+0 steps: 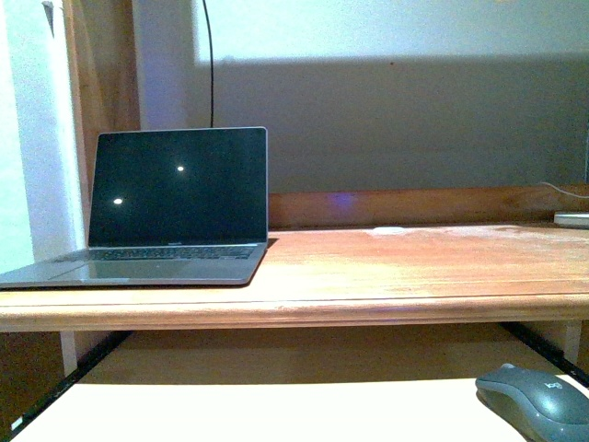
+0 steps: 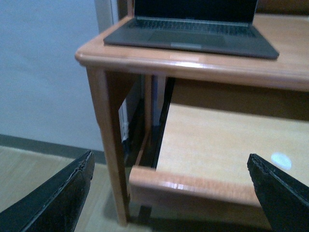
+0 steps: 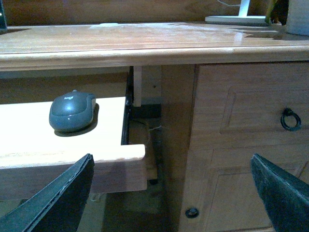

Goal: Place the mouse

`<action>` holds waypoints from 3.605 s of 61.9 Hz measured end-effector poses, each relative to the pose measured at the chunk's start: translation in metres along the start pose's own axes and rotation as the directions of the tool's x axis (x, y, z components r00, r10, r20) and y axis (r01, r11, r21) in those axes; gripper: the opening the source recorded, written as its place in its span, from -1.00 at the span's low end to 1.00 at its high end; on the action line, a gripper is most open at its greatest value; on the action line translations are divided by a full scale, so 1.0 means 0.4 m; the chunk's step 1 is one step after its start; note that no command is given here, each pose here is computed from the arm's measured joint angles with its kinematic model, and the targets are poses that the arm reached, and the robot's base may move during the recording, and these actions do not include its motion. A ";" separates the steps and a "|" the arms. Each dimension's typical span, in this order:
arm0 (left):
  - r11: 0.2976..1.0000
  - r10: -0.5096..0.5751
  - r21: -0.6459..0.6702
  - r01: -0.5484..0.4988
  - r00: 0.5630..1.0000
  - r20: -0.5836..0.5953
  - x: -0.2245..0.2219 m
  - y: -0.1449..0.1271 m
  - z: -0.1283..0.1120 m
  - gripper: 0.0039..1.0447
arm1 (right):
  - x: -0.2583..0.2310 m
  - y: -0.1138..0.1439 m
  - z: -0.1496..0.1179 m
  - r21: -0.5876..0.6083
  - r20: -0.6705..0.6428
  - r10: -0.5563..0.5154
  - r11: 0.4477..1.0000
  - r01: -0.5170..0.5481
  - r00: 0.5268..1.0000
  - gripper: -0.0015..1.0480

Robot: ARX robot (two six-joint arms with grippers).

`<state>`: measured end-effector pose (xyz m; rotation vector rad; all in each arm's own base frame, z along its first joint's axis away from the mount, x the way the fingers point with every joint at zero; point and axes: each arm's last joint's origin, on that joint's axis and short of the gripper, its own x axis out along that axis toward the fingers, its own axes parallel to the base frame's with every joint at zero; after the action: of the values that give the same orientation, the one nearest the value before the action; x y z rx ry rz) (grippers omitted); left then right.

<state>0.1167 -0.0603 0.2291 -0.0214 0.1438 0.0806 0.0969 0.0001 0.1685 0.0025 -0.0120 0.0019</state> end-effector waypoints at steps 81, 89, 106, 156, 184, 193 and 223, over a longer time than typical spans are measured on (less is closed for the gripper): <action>0.996 -0.084 0.017 0.082 0.986 0.147 -0.013 0.156 -0.158 -0.95 | 0.331 0.219 0.103 0.160 -0.177 0.290 0.951 -0.263 0.940 0.86; 0.996 -0.084 0.017 0.082 0.986 0.147 -0.013 0.156 -0.158 -0.95 | 0.380 0.238 0.096 0.101 -0.206 0.283 0.958 -0.267 0.937 0.86; 0.996 -0.084 0.017 0.082 0.986 0.147 -0.013 0.156 -0.158 -0.76 | 0.420 0.238 0.104 0.016 -0.223 0.262 0.964 -0.266 0.939 0.86; 0.996 -0.084 0.019 0.082 0.986 0.147 -0.013 0.156 -0.158 0.86 | 0.448 0.275 0.057 -0.035 -0.331 0.296 0.945 -0.325 0.896 0.86; 0.996 -0.084 0.019 0.082 0.986 0.147 -0.013 0.156 -0.158 0.86 | 0.467 0.282 0.044 -0.042 -0.341 0.274 0.951 -0.306 0.899 0.68; 0.996 -0.084 0.019 0.082 0.986 0.147 -0.013 0.156 -0.158 0.86 | 0.467 0.281 0.047 -0.039 -0.333 0.282 0.950 -0.311 0.900 0.26; 0.996 -0.084 0.019 0.082 0.986 0.147 -0.013 0.156 -0.158 0.86 | 0.420 0.257 0.216 0.023 -0.249 0.297 0.953 -0.301 0.922 0.09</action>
<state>0.0974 -0.0004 0.1663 -0.0086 -0.0044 -0.0019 0.2636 0.1029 0.2573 -0.0154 0.2411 0.3086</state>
